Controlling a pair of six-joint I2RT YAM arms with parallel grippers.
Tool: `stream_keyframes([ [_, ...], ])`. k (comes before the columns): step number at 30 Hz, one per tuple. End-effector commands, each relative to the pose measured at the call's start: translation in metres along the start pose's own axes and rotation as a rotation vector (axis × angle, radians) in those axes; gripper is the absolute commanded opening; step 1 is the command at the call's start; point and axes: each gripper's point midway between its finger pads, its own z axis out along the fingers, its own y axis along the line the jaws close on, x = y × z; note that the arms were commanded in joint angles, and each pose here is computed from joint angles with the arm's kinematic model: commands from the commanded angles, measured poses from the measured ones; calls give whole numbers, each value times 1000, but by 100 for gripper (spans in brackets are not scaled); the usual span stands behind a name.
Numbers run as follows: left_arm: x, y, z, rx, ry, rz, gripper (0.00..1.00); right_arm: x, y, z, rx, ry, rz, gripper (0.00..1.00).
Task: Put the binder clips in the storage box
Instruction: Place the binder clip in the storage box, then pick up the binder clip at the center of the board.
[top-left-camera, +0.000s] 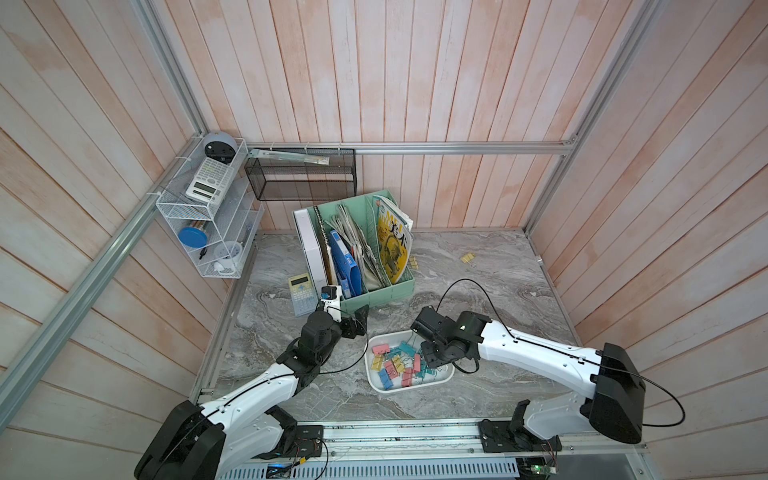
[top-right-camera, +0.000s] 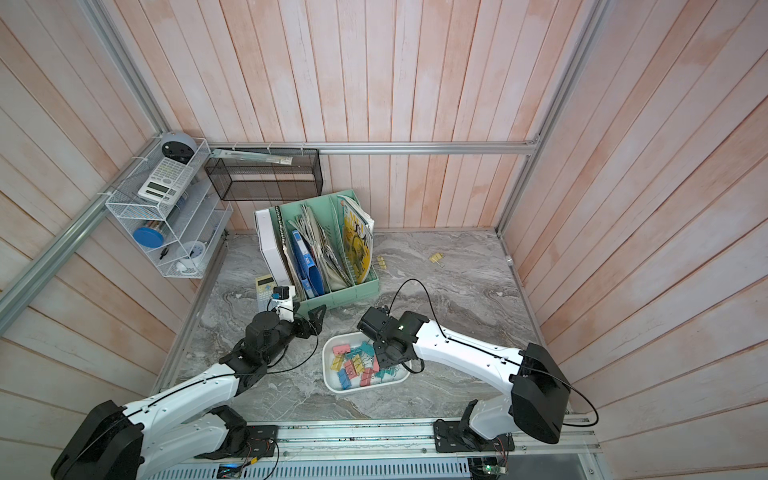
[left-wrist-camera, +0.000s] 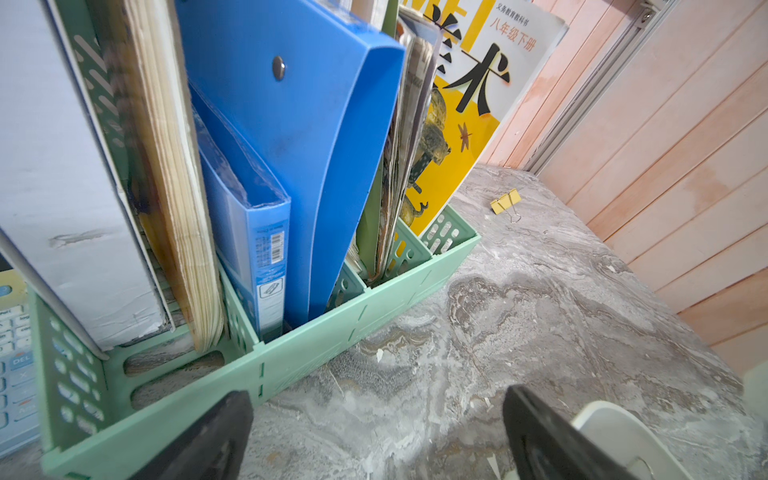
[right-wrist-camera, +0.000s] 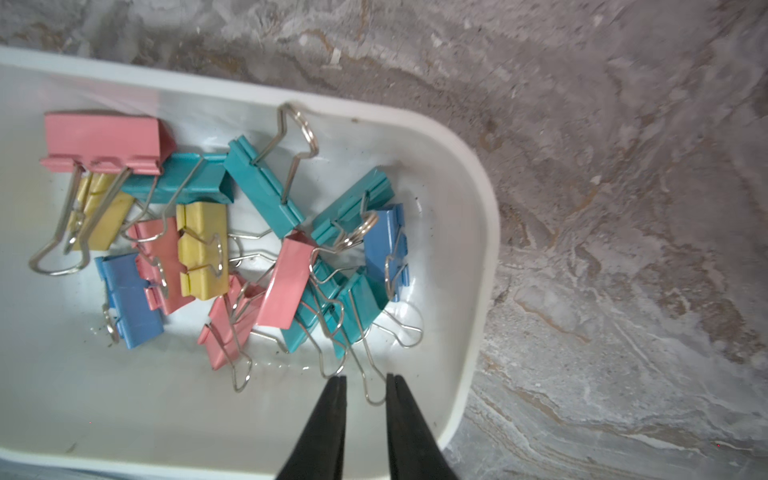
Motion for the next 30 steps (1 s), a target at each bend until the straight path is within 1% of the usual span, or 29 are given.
stream_keyframes([
  [1,-11,-7,0,16,-21,14,100,-47,-28,-40,120,-243,44,25],
  [3,-11,-7,-1,19,-26,13,100,-74,-45,-58,165,-384,68,27],
  [4,-12,-7,-2,19,-29,10,100,-90,-54,-65,167,-451,100,29],
  [6,-12,-7,-2,20,-33,10,100,-115,-75,-70,108,-525,213,30],
  [7,-11,-7,-2,20,-35,10,100,-132,-86,-71,39,-568,292,32],
  [10,-11,-6,-1,14,-34,15,100,-170,-143,-58,-82,-688,588,38],
  [11,-10,-6,-1,14,-32,15,100,-180,-165,-49,-102,-704,691,39],
  [12,-10,-7,0,17,-30,15,100,-190,-181,-45,-120,-719,760,40],
  [14,-9,-7,0,20,-28,15,100,-210,-213,-23,-93,-674,855,43],
  [15,-8,-7,1,20,-26,16,100,-221,-222,-15,-83,-649,863,44],
  [16,-9,-8,1,20,-26,16,100,-231,-232,-4,-58,-611,867,45],
  [18,-9,-9,2,23,-26,19,100,-237,-253,22,21,-508,927,46],
  [20,-8,-9,2,24,-23,21,100,-248,-265,47,16,-416,948,49],
  [22,-8,-11,2,28,-25,27,100,-255,-276,69,5,-356,967,50],
  [23,-8,-10,2,24,-24,28,100,-258,-280,76,-6,-340,976,51],
  [24,-8,-10,2,25,-24,29,100,-260,-284,87,-30,-318,980,53],
  [25,-8,-11,2,27,-24,28,100,-263,-287,97,-67,-307,967,56],
  [27,-8,-11,2,27,-25,29,100,-269,-290,114,-131,-300,962,58],
  [28,-9,-11,2,27,-26,28,100,-274,-287,123,-184,-293,944,62],
  [30,-9,-11,2,25,-26,30,100,-282,-280,136,-285,-277,921,65],
])
